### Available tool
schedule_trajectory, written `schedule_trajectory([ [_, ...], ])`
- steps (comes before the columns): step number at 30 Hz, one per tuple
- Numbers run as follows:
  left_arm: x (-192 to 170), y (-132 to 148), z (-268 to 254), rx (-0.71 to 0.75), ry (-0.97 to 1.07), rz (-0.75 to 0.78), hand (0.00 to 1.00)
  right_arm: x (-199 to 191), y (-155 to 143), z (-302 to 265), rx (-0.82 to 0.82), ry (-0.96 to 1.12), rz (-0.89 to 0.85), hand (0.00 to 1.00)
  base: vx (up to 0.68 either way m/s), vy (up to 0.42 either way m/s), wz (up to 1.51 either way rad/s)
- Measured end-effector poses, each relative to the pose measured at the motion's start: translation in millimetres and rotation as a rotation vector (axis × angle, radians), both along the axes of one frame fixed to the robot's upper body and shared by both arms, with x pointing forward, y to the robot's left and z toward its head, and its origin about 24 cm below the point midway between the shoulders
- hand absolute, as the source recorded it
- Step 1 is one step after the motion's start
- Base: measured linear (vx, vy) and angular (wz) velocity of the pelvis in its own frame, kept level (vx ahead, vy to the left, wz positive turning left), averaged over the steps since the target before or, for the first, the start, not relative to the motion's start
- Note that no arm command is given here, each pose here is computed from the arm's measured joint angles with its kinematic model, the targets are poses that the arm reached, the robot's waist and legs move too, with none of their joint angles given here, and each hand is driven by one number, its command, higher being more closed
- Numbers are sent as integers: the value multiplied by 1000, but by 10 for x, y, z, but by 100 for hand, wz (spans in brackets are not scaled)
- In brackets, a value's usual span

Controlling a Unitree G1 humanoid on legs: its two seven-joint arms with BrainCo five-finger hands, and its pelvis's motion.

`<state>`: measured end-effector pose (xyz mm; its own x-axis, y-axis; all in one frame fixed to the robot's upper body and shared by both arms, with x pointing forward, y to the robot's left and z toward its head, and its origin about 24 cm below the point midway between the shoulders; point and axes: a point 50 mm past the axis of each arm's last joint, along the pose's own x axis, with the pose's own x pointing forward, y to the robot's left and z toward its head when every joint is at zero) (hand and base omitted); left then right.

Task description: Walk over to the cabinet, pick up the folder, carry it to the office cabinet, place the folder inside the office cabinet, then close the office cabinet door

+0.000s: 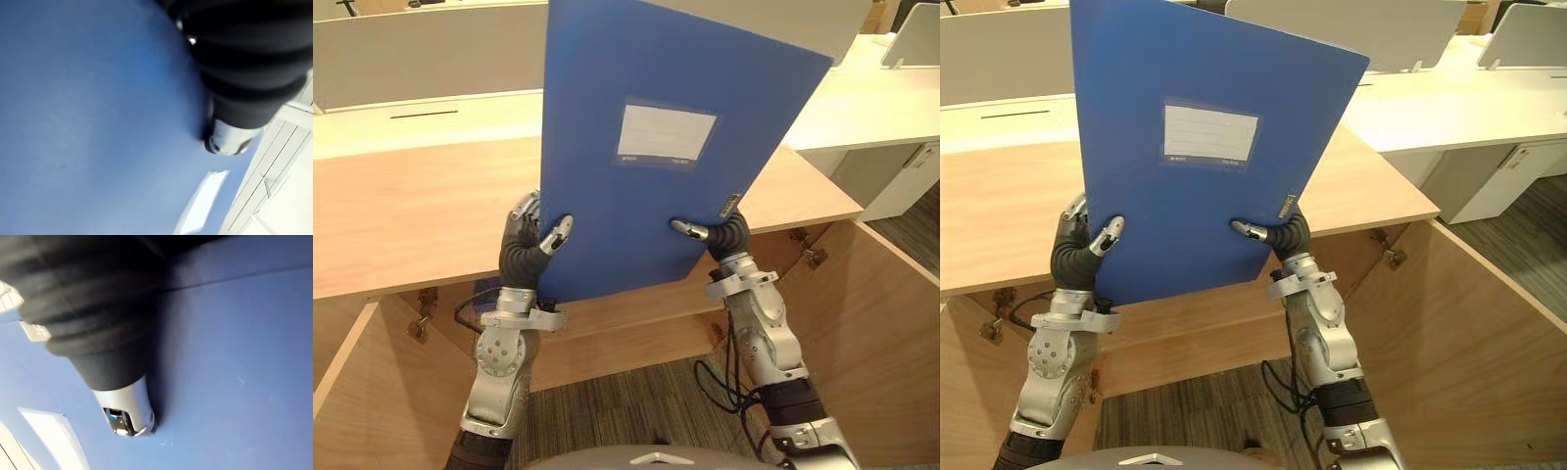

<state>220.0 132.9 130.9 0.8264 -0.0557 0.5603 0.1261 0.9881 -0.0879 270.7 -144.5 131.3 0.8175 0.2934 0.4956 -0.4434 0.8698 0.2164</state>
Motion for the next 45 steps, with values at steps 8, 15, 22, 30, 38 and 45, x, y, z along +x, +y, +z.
schedule_trajectory([
  [8,-93,301,-96,-14,32,253,0,-105,128,-62,110,24,-10,100,-26,-19,6],
  [15,-331,819,-474,-96,214,594,0,-198,99,-94,140,34,-64,100,-26,-27,15],
  [22,-521,984,-823,-118,403,703,0,-238,-21,-82,153,28,-126,100,-28,-31,17],
  [30,-658,966,-1336,-107,667,672,0,-290,-114,-178,150,67,-169,100,-6,-15,8],
  [38,-947,807,-2107,-46,1085,569,0,-291,-48,-177,93,63,-165,100,-2,-5,0],
  [45,-1320,772,-2597,46,1402,503,0,-343,189,-124,-58,18,-82,100,-34,-20,-13],
])
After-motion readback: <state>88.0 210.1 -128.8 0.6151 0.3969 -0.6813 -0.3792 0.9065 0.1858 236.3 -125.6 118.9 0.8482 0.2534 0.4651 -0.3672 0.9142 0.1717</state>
